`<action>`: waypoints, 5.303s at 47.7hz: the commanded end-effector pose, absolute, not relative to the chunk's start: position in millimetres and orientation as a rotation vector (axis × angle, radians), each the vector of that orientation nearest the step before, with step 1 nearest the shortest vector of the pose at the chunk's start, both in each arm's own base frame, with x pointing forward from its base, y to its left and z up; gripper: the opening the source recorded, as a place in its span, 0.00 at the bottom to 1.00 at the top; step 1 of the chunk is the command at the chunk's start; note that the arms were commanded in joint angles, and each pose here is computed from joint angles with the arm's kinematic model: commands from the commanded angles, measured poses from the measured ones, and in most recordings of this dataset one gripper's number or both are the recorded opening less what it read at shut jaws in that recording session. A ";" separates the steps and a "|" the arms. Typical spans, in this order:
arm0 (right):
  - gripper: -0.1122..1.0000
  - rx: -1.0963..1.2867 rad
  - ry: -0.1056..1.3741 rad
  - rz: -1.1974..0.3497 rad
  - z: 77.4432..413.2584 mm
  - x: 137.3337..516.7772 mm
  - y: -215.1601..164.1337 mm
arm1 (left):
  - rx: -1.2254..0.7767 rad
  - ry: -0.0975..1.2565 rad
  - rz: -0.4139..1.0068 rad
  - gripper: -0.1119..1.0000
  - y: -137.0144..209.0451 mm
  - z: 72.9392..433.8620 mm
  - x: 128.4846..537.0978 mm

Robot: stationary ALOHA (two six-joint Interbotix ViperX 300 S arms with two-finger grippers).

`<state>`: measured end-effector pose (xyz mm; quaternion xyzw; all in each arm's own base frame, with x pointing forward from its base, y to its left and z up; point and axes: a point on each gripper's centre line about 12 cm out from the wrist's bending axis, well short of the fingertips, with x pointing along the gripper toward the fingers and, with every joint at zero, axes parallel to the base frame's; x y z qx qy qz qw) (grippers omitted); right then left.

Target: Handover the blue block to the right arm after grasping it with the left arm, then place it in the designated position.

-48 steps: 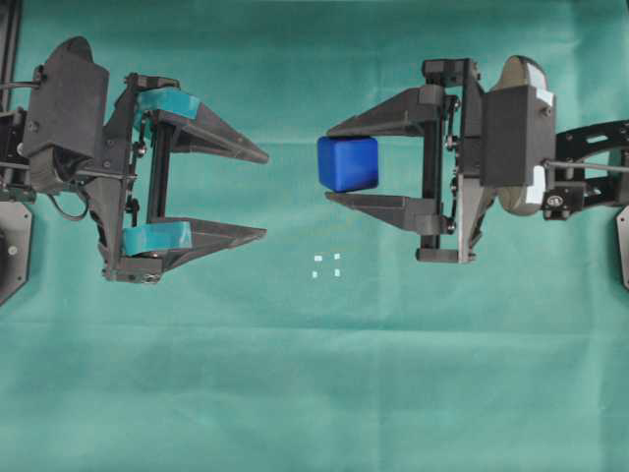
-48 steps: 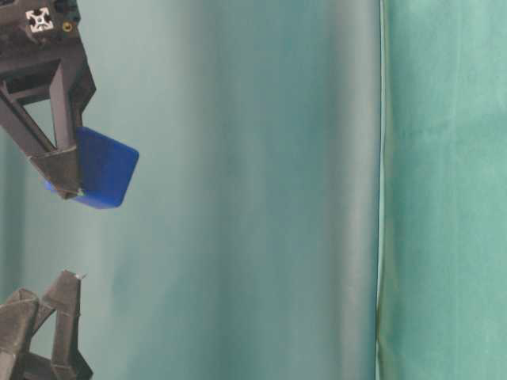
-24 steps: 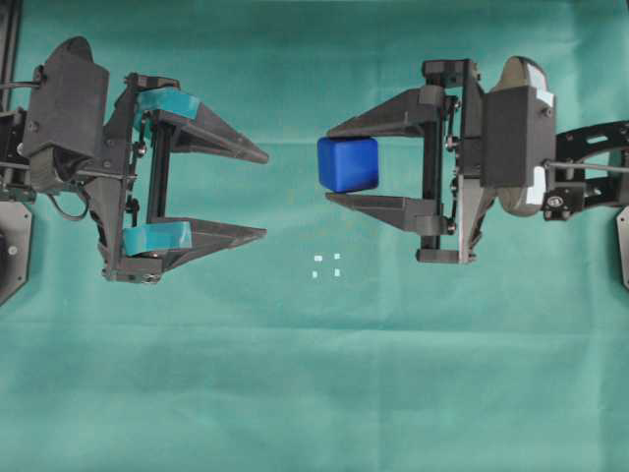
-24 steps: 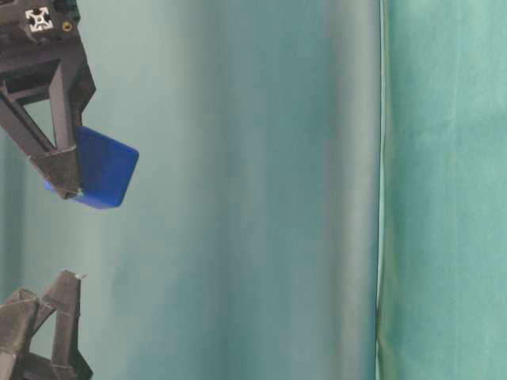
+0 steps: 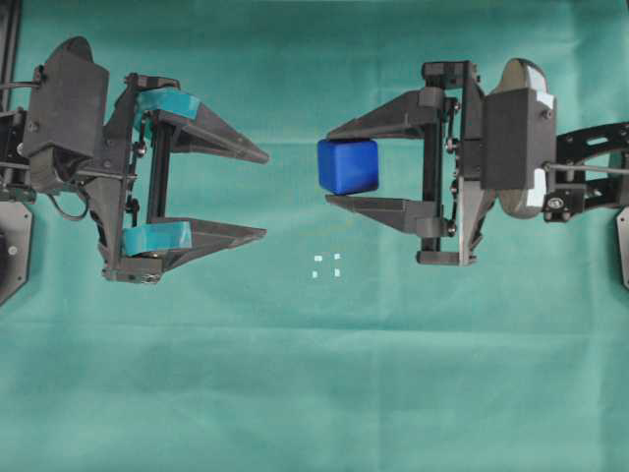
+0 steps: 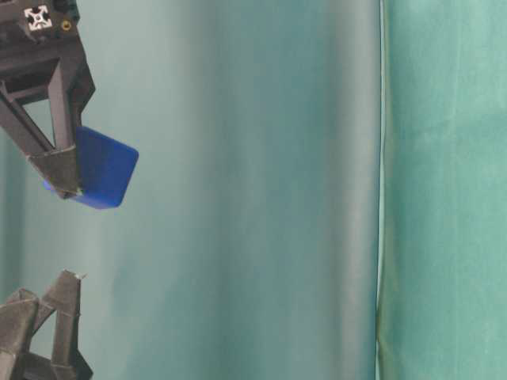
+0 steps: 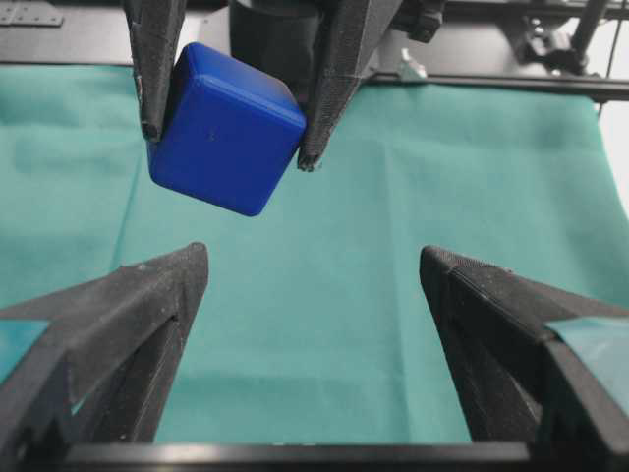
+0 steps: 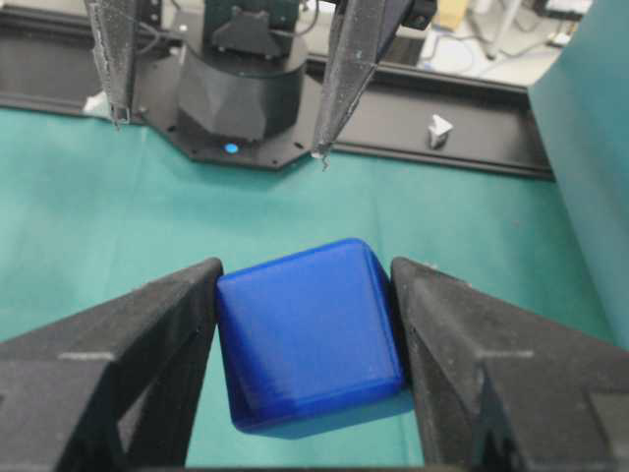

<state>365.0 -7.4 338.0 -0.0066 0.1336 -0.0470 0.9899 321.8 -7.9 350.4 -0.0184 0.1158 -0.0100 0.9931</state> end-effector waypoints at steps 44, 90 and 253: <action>0.63 0.038 0.348 -0.204 333.6 354.9 -6.8 | -0.039 0.204 -0.017 1.00 -6.9 359.9 321.6; 0.63 0.181 0.527 -0.270 283.0 337.4 -6.4 | -0.039 0.212 -0.017 1.00 -7.0 359.1 326.2; 0.95 0.296 0.751 -0.147 137.0 438.9 17.6 | -0.039 0.224 -0.017 1.00 -7.0 357.4 326.3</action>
